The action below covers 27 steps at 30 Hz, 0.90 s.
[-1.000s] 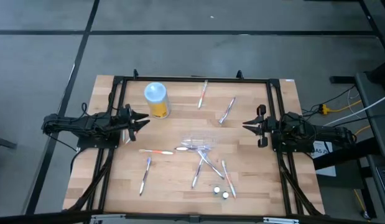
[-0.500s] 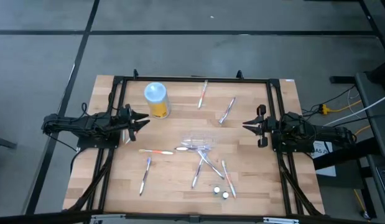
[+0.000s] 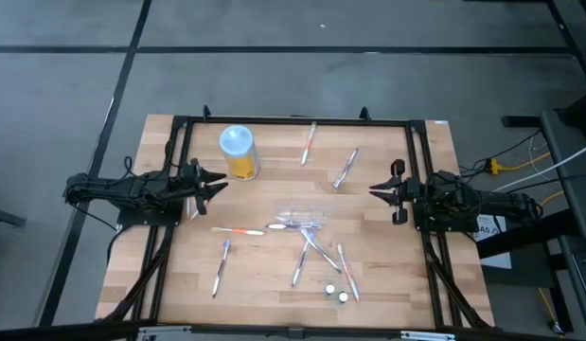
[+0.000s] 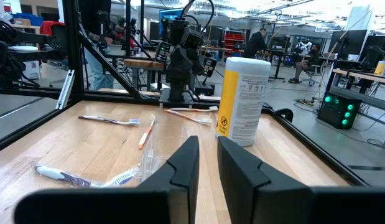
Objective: Pick & Place toothbrushing station
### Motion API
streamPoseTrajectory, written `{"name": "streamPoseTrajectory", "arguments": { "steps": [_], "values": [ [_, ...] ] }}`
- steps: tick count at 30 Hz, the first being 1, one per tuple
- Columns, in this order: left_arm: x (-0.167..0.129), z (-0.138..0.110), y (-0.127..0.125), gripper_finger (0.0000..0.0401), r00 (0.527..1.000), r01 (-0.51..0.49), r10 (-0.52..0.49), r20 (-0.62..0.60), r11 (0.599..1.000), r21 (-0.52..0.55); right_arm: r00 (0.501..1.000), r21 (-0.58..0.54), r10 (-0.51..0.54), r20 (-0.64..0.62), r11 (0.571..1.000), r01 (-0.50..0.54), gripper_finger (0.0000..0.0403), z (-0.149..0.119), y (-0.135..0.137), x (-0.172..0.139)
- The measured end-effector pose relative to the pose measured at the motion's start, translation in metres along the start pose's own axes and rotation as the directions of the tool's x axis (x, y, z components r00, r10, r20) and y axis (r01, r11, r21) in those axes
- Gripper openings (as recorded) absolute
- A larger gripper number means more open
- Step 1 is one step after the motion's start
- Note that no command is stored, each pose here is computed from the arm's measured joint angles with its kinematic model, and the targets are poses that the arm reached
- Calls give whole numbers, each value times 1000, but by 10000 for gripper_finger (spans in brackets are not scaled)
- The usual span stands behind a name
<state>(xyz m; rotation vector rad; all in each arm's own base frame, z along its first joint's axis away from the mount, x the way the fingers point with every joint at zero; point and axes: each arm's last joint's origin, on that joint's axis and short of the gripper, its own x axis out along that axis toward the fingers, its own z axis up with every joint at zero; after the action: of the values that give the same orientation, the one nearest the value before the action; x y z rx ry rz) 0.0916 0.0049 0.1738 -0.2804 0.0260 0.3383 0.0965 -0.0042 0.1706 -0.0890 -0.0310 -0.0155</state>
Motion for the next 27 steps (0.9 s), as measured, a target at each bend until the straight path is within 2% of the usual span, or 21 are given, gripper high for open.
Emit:
{"name": "streamPoseTrajectory", "arguments": {
  "steps": [1, 4, 6, 12, 14, 16, 17, 19, 20, 21, 23, 24, 26, 27],
  "values": [
    [0, 0, 0, 143, 1000, 0, 0, 0, 1000, 0, 1000, -12, -1, 0, 1000, 1, 61, 0, 0, 0],
    [0, 0, 0, 143, 1000, 0, 0, 1, 1000, 0, 998, -158, -56, -5, 986, 54, 61, 0, -2, 0],
    [0, 0, 0, 143, 1000, 0, 0, 0, 1000, 0, 996, -217, -88, -7, 973, 84, 61, 0, -3, 0],
    [0, 0, 0, 143, 1000, 0, 0, 0, 1000, 0, 994, -235, -112, -2, 966, 108, 61, 0, -3, 0],
    [0, 0, 0, 143, 1000, 0, 0, 0, 1000, 0, 996, -176, -88, -1, 981, 86, 61, 0, -3, 0],
    [0, 0, 0, 143, 1000, 0, 0, 0, 1000, 0, 1000, 10, -7, 10, 1000, 7, 61, 1, 0, 0],
    [0, 0, 0, 143, 1000, 0, 0, 0, 1000, 0, 1000, 126, 17, 17, 992, -19, 61, 2, 1, 0],
    [0, 0, 0, 143, 1000, 0, 0, 0, 1000, 0, 999, 356, 33, 25, 934, -40, 61, 2, 2, 0],
    [0, 0, 0, 143, 1000, 0, 0, 0, 1000, 0, 998, 461, 49, 27, 885, -56, 61, 2, 2, 0],
    [0, 0, 0, 143, 1000, 0, 0, 0, 1000, 0, 997, 559, 65, 40, 826, -76, 61, 3, 3, 0],
    [0, 0, 0, 143, 1000, 0, 0, 0, 1000, 0, 994, 759, 59, 89, 643, -107, 61, 8, 3, 0],
    [0, 0, 0, 143, 1000, 0, 0, 0, 1000, 0, 994, 821, 27, 107, 561, -103, 61, 10, 2, 0],
    [0, 0, 0, 143, 1000, 0, 0, 0, 1000, 0, 989, 889, -30, 143, 444, -115, 61, 14, 1, -1],
    [0, 0, 0, 143, 1000, 0, 0, 0, 1000, 0, 982, 898, -45, 183, 414, -148, 61, 18, 1, -2]
  ]
}}
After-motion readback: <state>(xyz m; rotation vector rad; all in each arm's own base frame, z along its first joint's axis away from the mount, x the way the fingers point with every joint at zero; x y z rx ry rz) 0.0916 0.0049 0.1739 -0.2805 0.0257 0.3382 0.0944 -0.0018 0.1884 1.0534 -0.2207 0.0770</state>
